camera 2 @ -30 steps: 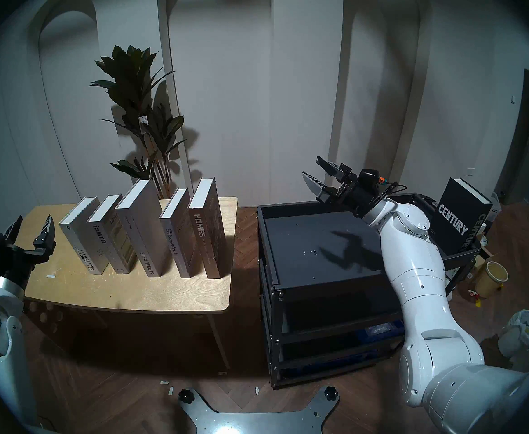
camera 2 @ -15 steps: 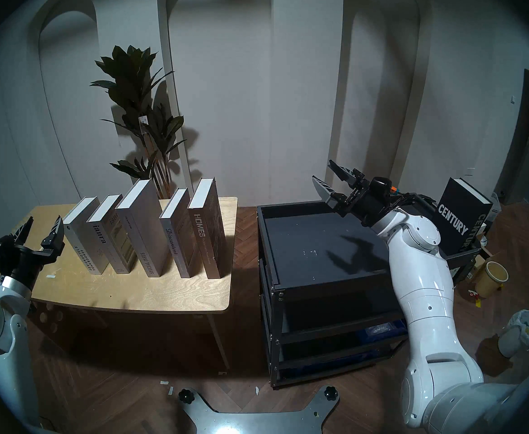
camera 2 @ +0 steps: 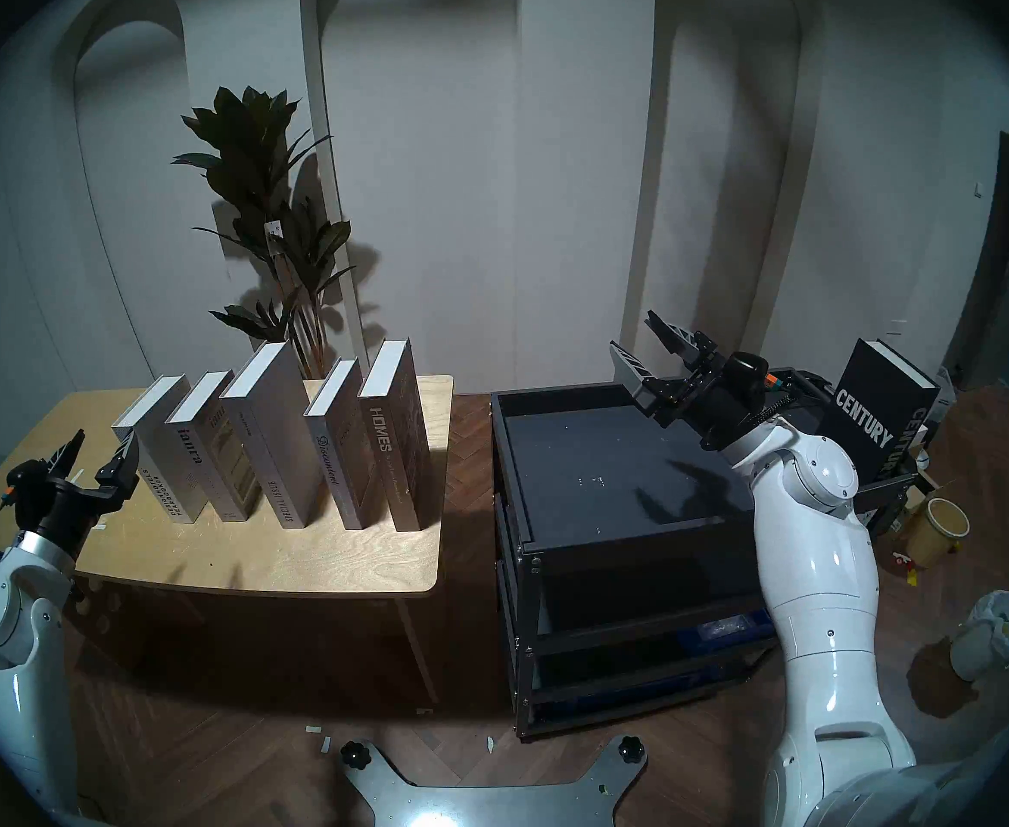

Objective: Move the books from the display table onto the shelf, standing them upright with spines facing out and tallest at one end

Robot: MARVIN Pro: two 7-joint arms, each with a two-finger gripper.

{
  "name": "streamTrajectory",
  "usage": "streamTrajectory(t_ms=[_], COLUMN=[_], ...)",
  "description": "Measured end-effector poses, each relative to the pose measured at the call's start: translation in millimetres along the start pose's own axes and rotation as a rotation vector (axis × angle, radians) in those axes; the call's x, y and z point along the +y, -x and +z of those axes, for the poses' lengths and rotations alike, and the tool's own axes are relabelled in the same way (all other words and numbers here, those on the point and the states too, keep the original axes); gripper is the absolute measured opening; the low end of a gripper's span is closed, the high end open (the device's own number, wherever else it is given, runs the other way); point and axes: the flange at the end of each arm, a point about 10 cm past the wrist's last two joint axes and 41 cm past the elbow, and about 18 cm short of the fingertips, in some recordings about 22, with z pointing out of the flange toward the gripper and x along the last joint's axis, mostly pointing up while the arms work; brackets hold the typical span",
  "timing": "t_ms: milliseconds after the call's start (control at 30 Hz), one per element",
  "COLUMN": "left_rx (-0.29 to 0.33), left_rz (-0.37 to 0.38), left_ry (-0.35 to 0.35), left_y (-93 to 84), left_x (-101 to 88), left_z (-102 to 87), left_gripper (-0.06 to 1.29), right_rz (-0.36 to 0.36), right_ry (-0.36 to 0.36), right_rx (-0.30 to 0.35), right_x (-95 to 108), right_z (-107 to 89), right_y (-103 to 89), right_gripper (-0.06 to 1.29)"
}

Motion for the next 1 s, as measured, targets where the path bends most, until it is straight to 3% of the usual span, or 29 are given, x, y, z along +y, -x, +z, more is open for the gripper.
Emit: streamTrajectory(t_ms=[433, 1000], left_rx=[-0.021, -0.064], left_rz=[-0.010, -0.034], left_ry=[0.004, 0.051], left_y=[8.8, 23.3], left_x=[-22.3, -40.7], left_z=[11.0, 37.3], left_gripper=[1.27, 1.28], right_rz=[-0.018, -0.034], right_ry=[0.086, 0.261], right_rx=[0.013, -0.047], right_x=[-31.5, -72.2], right_z=[-12.1, -22.0], right_y=[-7.5, -13.8], right_gripper=[1.22, 1.22])
